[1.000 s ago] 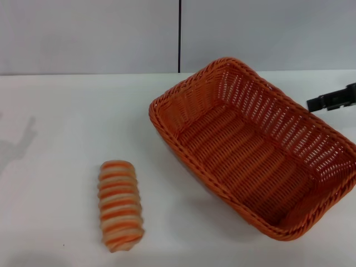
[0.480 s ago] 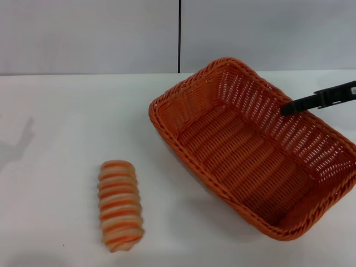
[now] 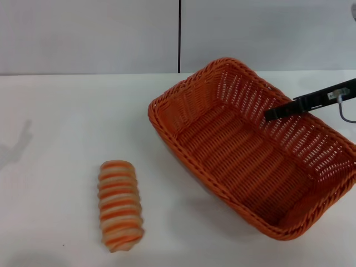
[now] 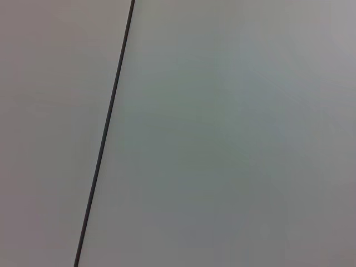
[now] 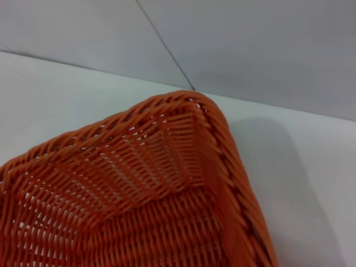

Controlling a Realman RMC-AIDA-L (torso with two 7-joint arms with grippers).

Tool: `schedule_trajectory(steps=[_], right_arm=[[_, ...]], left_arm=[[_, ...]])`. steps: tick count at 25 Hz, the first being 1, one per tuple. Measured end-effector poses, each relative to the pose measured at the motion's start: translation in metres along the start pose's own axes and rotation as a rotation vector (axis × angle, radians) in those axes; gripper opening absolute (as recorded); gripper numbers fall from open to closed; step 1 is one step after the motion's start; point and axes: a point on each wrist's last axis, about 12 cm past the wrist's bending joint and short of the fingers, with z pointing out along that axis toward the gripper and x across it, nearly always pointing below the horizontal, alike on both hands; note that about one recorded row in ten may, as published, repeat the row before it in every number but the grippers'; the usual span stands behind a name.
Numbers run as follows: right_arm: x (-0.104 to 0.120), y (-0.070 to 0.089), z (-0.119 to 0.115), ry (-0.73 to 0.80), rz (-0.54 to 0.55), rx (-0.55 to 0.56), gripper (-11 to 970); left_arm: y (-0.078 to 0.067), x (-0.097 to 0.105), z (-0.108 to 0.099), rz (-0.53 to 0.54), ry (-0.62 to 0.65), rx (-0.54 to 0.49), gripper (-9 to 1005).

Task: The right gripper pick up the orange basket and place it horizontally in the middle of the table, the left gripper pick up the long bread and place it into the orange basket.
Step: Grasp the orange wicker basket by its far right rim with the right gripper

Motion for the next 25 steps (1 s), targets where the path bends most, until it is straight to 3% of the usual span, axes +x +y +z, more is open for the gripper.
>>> schedule_trajectory(steps=[6,8,17,25], right_arm=[[-0.003,0.001,0.002,-0.009,-0.006,0.006,755],[-0.004,0.002,0.002,-0.013,-0.017,0.006,564],[-0.010,0.008,0.005,-0.009,-0.072,-0.001,352],[-0.025,0.023,-0.003,0.060,-0.223,0.003,139]], left_arm=[[0.000,0.000,0.001,0.001,-0.001,0.000,809],[0.000,0.000,0.002,0.002,-0.004,0.000,809],[0.000,-0.001,0.005,0.002,-0.012,0.000,808],[0.000,-0.001,0.006,0.001,-0.016,0.003,809]])
